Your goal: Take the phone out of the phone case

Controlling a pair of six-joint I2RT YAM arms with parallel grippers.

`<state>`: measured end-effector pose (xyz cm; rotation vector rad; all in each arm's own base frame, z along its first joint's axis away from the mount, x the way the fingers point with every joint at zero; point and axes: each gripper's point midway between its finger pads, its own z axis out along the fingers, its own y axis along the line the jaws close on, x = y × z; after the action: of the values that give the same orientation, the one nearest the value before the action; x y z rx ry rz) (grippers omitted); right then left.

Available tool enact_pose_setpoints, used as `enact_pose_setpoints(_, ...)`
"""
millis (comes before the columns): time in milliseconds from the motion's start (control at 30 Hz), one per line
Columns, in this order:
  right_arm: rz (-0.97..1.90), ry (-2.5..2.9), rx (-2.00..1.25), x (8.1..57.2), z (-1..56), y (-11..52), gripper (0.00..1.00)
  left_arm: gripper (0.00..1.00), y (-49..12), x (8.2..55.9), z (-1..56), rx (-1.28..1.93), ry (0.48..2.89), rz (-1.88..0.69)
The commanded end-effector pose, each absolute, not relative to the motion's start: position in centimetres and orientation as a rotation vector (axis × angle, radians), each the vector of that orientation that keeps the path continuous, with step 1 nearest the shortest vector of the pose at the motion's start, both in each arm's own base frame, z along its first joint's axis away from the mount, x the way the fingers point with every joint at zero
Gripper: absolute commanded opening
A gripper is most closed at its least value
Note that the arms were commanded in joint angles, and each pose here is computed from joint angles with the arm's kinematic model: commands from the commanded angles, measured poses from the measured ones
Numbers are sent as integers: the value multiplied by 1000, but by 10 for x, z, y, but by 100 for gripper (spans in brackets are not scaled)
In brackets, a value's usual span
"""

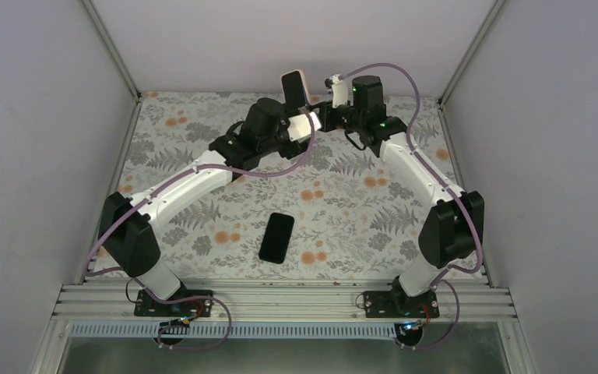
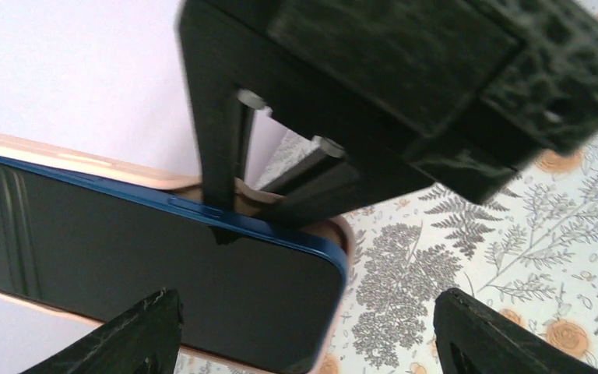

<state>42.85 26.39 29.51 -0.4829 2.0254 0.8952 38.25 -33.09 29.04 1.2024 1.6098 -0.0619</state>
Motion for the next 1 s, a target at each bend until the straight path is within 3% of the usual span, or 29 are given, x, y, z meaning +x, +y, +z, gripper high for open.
enact_pose_setpoints(0, 916, 1896, -493, 433, 333, 273, 3, 79, -325, 391, 330, 1068, 1543, -59)
enact_pose_setpoints(567, 924, 1873, -487, 424, 341, 271, 3, 72, -330, 418, 321, 1036, 1588, -6)
enact_pose_setpoints(733, 923, 1868, -485, 422, 340, 270, 3, 59, -317, 422, 335, 938, 1568, 42)
enact_pose_setpoints(867, 927, 1875, -481, 422, 337, 270, 3, 57, -301, 425, 354, 830, 1517, 107)
enact_pose_setpoints(967, 946, 1877, -478, 420, 336, 271, 3, 47, -287, 432, 361, 746, 1496, 206)
